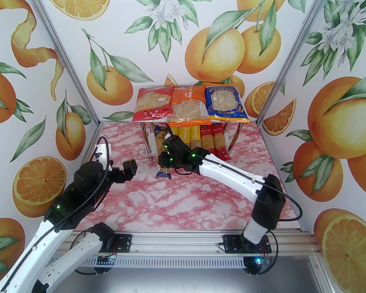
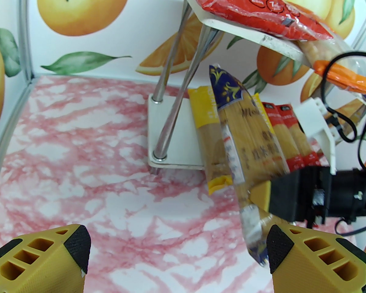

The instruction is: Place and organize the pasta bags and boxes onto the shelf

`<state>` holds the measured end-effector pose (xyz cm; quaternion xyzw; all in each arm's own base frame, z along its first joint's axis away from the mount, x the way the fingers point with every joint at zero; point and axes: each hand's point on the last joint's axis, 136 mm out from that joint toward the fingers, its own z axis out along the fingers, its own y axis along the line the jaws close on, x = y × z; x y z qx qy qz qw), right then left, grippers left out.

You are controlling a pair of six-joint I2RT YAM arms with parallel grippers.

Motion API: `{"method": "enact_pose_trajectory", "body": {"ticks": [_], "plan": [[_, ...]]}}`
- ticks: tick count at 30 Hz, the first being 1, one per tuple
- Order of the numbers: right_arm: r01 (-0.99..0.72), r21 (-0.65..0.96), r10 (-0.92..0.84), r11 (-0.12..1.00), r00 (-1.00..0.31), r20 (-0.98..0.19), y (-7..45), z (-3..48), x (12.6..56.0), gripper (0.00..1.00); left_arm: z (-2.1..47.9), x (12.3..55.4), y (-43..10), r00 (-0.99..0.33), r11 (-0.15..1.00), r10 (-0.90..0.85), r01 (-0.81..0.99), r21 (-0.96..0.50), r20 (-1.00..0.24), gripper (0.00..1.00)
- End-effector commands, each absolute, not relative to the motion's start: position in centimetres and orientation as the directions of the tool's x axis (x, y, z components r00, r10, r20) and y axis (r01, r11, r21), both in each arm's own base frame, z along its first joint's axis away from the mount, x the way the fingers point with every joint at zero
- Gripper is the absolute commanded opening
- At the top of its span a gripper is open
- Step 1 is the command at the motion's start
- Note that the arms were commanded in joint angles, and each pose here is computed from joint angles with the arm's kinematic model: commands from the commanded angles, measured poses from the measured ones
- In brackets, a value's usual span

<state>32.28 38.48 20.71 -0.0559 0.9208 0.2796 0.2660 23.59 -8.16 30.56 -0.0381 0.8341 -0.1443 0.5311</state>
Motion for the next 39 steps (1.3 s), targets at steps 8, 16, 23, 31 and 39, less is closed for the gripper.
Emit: {"method": "enact_pose_trajectory", "body": {"ticks": [8, 16, 23, 31, 39], "plan": [[-0.286, 0.505, 0.182, 0.814, -0.7, -0.691, 41.9, 24.4, 38.7, 0.0, 31.9, 22.6, -6.6, -0.405, 0.97, -0.186, 0.071, -0.233, -0.895, 1.0], [-0.288, 0.442, 0.182, 0.85, -0.626, -0.758, 41.7, 22.5, 39.2, 0.0, 31.8, 22.7, -6.5, -0.405, 0.974, -0.171, 0.067, -0.216, -0.898, 1.0], [-0.259, 0.414, 0.191, 0.873, -0.6, -0.777, 42.1, 21.5, 40.6, 0.0, 31.4, 22.7, -6.4, -0.413, 0.977, -0.157, 0.065, -0.201, -0.897, 1.0], [-0.229, 0.392, 0.198, 0.891, -0.581, -0.79, 42.6, 20.8, 42.1, 0.0, 31.4, 23.0, -6.5, -0.417, 0.981, -0.135, 0.071, -0.18, -0.899, 1.0], [-0.213, 0.349, 0.175, 0.912, -0.568, -0.804, 43.3, 20.2, 43.7, 0.0, 31.2, 23.2, -6.5, -0.422, 0.983, -0.125, 0.07, -0.17, -0.898, 1.0]]}}
